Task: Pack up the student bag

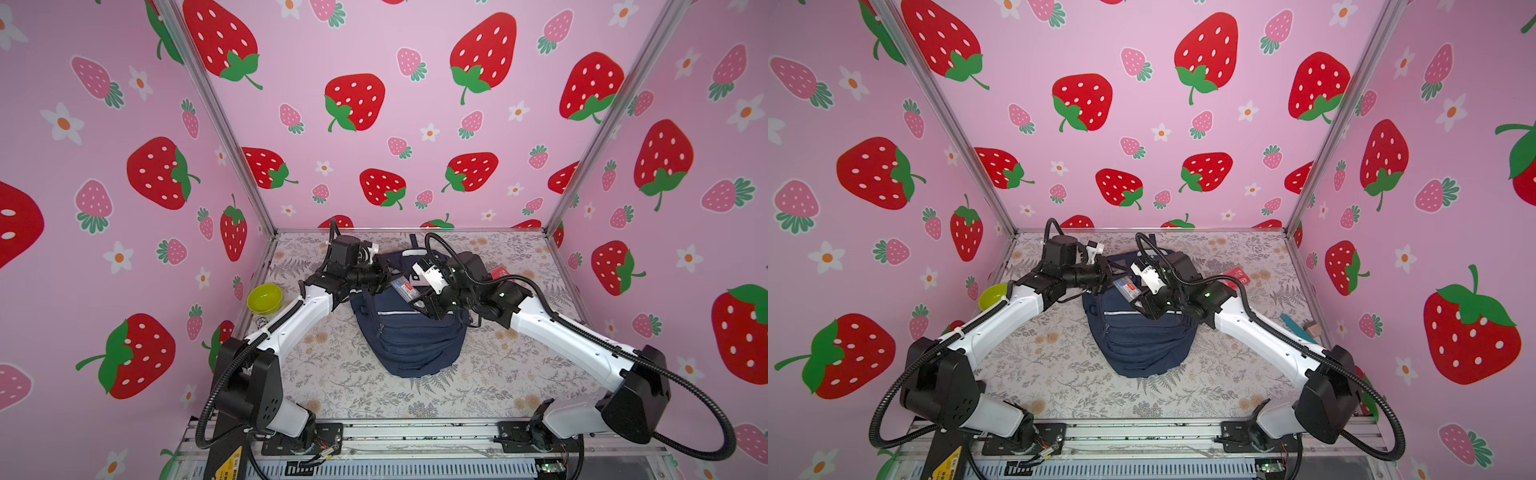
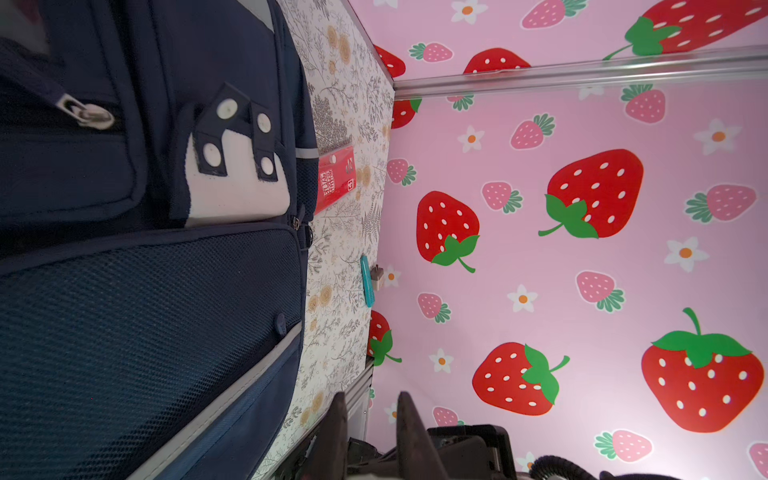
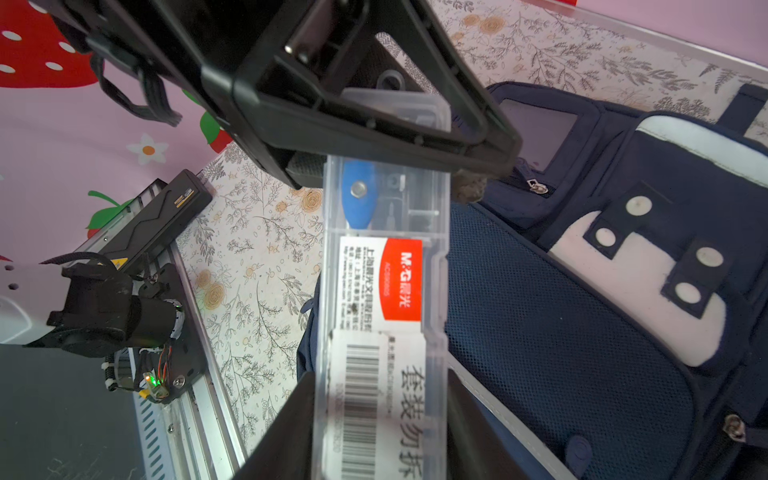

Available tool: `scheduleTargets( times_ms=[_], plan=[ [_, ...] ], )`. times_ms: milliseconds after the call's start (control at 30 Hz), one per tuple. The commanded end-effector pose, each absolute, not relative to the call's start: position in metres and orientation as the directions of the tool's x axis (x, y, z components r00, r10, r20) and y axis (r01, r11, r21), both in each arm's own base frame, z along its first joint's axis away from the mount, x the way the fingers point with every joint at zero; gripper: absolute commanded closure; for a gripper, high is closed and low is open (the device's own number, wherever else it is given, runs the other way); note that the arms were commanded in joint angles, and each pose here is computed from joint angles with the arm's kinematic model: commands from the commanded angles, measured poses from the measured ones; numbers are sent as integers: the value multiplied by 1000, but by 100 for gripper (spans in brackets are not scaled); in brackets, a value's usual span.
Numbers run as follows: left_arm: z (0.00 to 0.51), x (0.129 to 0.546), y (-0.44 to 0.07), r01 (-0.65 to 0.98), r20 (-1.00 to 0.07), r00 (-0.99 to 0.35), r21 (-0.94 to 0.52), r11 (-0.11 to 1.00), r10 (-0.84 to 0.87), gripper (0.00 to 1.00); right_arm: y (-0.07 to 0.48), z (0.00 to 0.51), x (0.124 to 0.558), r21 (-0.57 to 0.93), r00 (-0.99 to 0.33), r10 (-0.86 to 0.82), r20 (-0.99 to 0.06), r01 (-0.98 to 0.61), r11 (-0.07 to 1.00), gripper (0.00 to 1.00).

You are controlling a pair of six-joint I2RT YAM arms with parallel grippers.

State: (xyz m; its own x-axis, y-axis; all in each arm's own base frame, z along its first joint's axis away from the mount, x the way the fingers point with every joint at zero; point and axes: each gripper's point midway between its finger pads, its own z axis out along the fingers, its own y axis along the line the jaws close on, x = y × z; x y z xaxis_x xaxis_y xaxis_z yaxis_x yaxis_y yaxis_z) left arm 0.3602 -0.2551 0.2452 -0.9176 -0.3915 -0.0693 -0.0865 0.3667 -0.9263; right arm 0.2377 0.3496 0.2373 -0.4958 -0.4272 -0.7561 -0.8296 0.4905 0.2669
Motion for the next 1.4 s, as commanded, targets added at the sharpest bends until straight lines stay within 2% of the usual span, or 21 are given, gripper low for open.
scheduleTargets(
  times_ms=[0, 100, 200, 333, 467, 533, 633, 733, 867, 967, 1133, 1300, 1333, 1367],
  plan=[
    [278, 373, -245, -44, -112, -862, -955, 293, -495, 100, 345, 252, 250, 227, -495, -402, -770, -802, 553, 42],
    [291, 378, -237, -3, -148, -820, -965, 263, -552, 100, 329, 271, 261, 210, -511, -336, -792, -743, 636, 32],
    [293, 382, -228, -1, -145, -773, -973, 230, -618, 100, 314, 297, 267, 307, -564, -195, -802, -671, 675, 24],
    [300, 385, -218, 17, -104, -724, -991, 134, -682, 100, 324, 307, 267, 603, -726, -16, -687, -583, 545, 23],
    [305, 383, -219, 48, -91, -724, -995, 82, -684, 100, 333, 304, 276, 818, -852, 115, -510, -440, 371, 32],
    [307, 382, -216, 66, -79, -714, -997, 45, -695, 100, 333, 303, 282, 847, -864, 160, -476, -402, 348, 33],
    [305, 382, -215, 69, -60, -711, -997, 16, -701, 100, 332, 294, 289, 855, -873, 188, -451, -362, 372, 34],
    [300, 382, -219, 68, -52, -724, -998, 4, -688, 100, 338, 292, 285, 884, -886, 196, -421, -351, 310, 37],
    [296, 386, -220, 70, -17, -729, -996, -50, -685, 100, 346, 288, 283, 897, -899, 181, -399, -341, 282, 40],
    [292, 388, -223, 69, -5, -737, -995, -68, -676, 100, 348, 285, 284, 899, -903, 179, -391, -334, 283, 47],
    [287, 389, -224, 62, 2, -738, -996, -71, -674, 100, 349, 289, 288, 896, -899, 180, -400, -342, 282, 66],
    [276, 390, -227, 31, 6, -743, -999, -43, -670, 100, 344, 291, 292, 892, -894, 184, -409, -348, 290, 74],
    [273, 390, -228, 25, 6, -745, -999, -37, -668, 99, 342, 292, 293, 891, -892, 189, -411, -349, 291, 75],
    [273, 389, -230, 25, 2, -749, -999, -32, -663, 91, 340, 291, 293, 890, -891, 192, -412, -349, 292, 76]
  ],
)
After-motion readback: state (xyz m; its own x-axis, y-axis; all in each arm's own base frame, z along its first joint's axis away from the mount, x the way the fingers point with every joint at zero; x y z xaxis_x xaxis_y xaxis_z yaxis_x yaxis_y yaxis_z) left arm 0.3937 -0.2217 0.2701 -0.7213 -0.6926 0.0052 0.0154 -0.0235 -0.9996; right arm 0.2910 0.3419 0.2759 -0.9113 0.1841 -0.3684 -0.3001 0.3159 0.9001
